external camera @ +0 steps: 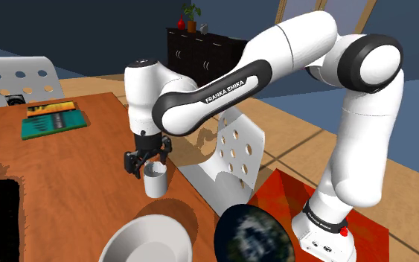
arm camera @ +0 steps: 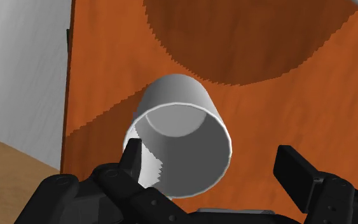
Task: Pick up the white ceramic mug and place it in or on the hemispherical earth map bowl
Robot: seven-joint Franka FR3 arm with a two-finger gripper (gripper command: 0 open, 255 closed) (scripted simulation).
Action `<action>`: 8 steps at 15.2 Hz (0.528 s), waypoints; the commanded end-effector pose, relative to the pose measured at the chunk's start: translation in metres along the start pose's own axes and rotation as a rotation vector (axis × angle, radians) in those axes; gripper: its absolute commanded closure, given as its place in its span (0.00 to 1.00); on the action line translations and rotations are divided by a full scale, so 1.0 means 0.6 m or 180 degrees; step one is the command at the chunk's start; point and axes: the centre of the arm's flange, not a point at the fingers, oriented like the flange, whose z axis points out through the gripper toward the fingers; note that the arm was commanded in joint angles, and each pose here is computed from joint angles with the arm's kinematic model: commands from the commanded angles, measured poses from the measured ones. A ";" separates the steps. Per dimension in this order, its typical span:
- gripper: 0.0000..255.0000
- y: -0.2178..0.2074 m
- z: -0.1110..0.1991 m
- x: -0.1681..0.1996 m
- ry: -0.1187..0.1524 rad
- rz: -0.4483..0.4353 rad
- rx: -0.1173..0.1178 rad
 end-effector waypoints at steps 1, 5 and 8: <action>0.00 -0.027 0.011 0.013 0.0016 0.0021 0.0013; 0.00 -0.027 0.046 0.013 0.0016 0.0021 0.0013; 0.00 -0.027 0.072 0.013 0.0016 0.0021 0.0013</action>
